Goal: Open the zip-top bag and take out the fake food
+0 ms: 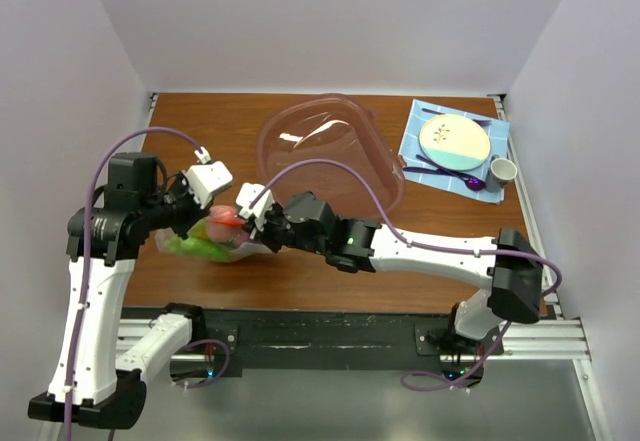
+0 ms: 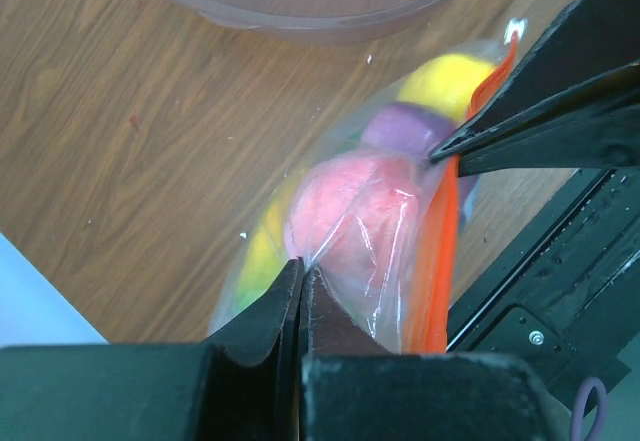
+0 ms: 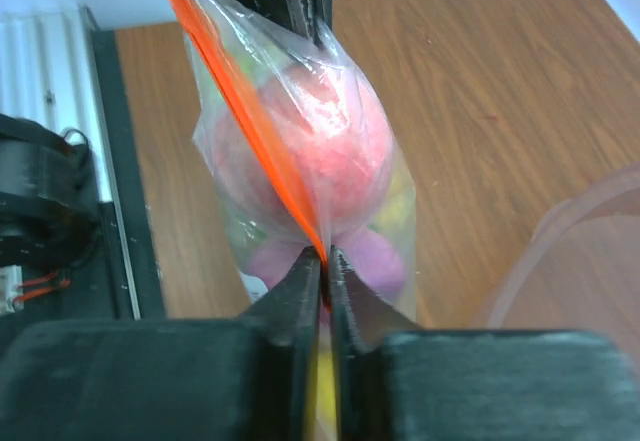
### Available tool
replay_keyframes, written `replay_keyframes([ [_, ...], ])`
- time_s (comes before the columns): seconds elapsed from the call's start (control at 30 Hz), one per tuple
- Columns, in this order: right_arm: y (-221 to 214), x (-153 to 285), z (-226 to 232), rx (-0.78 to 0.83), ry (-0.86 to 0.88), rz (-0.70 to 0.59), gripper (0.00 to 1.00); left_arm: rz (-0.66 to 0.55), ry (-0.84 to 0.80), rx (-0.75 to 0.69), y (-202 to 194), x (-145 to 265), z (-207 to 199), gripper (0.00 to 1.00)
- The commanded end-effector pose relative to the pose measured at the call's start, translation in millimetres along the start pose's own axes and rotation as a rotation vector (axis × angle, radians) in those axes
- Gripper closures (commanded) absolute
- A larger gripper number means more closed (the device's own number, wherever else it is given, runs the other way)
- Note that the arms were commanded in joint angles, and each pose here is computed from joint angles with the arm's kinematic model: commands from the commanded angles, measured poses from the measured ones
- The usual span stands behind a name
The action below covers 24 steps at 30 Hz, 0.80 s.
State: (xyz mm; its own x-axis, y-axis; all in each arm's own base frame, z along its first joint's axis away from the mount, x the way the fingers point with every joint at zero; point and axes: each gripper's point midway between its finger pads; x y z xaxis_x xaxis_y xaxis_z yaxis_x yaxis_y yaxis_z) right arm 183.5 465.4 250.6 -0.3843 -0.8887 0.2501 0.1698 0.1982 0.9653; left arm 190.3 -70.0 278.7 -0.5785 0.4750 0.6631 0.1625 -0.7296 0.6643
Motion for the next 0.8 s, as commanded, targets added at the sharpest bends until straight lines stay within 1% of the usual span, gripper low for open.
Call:
replay_keyframes([
  [0.0, 17.0, -4.2, -2.6, 0.009, -0.033, 0.015, 1.00, -0.090, 0.023, -0.049, 18.4, 7.9, 2.2, 0.96],
  [0.07, 18.4, -2.1, -2.9, 0.009, -0.034, 0.012, 1.00, -0.090, 0.044, -0.049, 17.9, 7.4, 5.6, 0.71],
  [0.1, 21.1, -1.2, -2.5, 0.008, -0.032, 0.003, 1.00, -0.106, 0.062, -0.065, 21.4, 9.5, 8.2, 0.45],
  [0.2, 29.2, 2.7, -3.6, 0.007, -0.039, -0.013, 1.00, -0.147, 0.100, -0.102, 31.5, 17.2, 12.9, 0.19],
  [0.3, 41.6, 5.5, -3.5, 0.008, -0.042, -0.036, 1.00, -0.186, 0.084, -0.143, 42.8, 25.0, 10.4, 0.12],
  [0.33, 39.9, 7.7, -4.3, 0.009, -0.043, -0.023, 1.00, -0.203, 0.083, -0.158, 48.9, 30.2, 10.1, 0.12],
  [0.37, 43.6, 8.9, -2.5, 0.009, -0.039, -0.030, 1.00, -0.223, 0.044, -0.176, 51.9, 31.8, 2.1, 0.11],
  [0.43, 52.0, 13.7, -3.8, 0.006, -0.042, -0.048, 1.00, -0.257, 0.004, -0.201, 59.0, 35.5, -5.6, 0.11],
  [0.47, 58.6, 16.2, -3.5, 0.008, -0.044, -0.062, 1.00, -0.293, -0.017, -0.222, 64.7, 38.8, -12.1, 0.10],
  [0.63, 84.9, 38.9, -7.2, 0.041, -0.062, -0.084, 1.00, -0.363, 0.014, -0.267, 85.1, 54.7, -8.7, 0.10],
  [0.7, 91.0, 47.9, -8.4, 0.056, -0.066, -0.082, 1.00, -0.392, -0.018, -0.266, 93.3, 56.9, -11.5, 0.09],
  [0.73, 99.5, 57.5, -9.4, 0.055, -0.071, -0.104, 1.00, -0.411, -0.021, -0.275, 99.9, 62.4, -11.6, 0.09],
  [0.77, 98.4, 61.1, -10.4, 0.058, -0.074, -0.101, 1.00, -0.435, -0.064, -0.260, 105.0, 61.6, -16.2, 0.09],
])
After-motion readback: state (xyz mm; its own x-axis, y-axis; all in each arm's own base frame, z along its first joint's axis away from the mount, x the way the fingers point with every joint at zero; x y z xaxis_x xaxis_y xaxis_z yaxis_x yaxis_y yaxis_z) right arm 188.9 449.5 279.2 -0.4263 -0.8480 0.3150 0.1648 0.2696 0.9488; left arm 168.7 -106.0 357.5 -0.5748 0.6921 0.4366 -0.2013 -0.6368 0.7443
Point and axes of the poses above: each gripper's point midway between its finger pads, its own x axis back along the fingers, its own z axis along the line the jaws close on, y = z × x, and after that the axes turned 12 degrees about -x, right-handed
